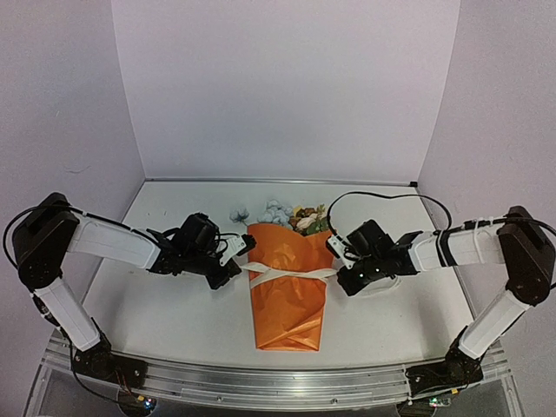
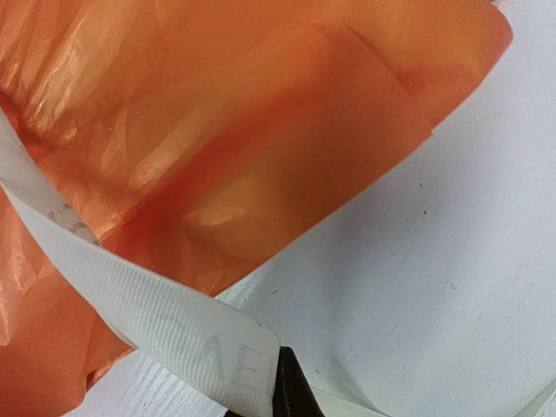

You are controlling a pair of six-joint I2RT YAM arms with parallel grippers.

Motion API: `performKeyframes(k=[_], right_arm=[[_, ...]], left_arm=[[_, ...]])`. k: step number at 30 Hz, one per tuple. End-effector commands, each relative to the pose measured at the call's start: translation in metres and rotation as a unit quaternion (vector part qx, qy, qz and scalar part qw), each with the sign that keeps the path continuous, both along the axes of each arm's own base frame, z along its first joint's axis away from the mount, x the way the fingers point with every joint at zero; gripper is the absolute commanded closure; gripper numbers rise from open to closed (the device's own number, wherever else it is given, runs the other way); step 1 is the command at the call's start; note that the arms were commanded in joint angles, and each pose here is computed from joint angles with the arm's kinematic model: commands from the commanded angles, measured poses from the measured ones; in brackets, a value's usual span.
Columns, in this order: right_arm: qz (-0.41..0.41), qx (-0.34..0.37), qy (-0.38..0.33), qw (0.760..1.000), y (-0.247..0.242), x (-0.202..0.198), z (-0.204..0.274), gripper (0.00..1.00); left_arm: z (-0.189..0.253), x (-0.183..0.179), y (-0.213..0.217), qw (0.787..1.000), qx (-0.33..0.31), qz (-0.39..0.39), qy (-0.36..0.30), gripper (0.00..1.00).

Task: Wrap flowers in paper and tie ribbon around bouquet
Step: Tie the ribbon around the folded bouquet.

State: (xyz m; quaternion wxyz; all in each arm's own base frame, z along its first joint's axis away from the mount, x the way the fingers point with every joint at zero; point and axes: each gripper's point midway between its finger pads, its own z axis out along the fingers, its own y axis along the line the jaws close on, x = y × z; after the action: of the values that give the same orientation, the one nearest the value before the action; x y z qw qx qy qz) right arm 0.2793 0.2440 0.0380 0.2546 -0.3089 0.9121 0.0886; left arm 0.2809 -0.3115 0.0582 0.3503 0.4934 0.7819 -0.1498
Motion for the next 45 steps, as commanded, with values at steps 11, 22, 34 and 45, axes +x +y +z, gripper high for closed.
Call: performKeyframes(k=[11,22,34,45], right_arm=[[-0.190,-0.062,0.059,0.978,-0.035,0.004,0.033,1.00],[-0.485,-0.039,0.069,0.871,-0.174,-0.019,0.007,1.00],[-0.488,-0.016,0.107,0.866,-0.176,-0.033,-0.001,1.00],[-0.462,0.001,0.166,0.871,-0.152,-0.043,0.032,1.00]], left_arm=[[0.008,0.022,0.018,0.951,-0.106,0.270,0.106,1.00],[-0.021,0.042,0.204,0.709,-0.243,0.605,0.269,1.00],[-0.022,0.055,0.228,0.686,-0.249,0.627,0.274,1.00],[0.013,0.066,0.202,0.739,-0.231,0.588,0.236,1.00]])
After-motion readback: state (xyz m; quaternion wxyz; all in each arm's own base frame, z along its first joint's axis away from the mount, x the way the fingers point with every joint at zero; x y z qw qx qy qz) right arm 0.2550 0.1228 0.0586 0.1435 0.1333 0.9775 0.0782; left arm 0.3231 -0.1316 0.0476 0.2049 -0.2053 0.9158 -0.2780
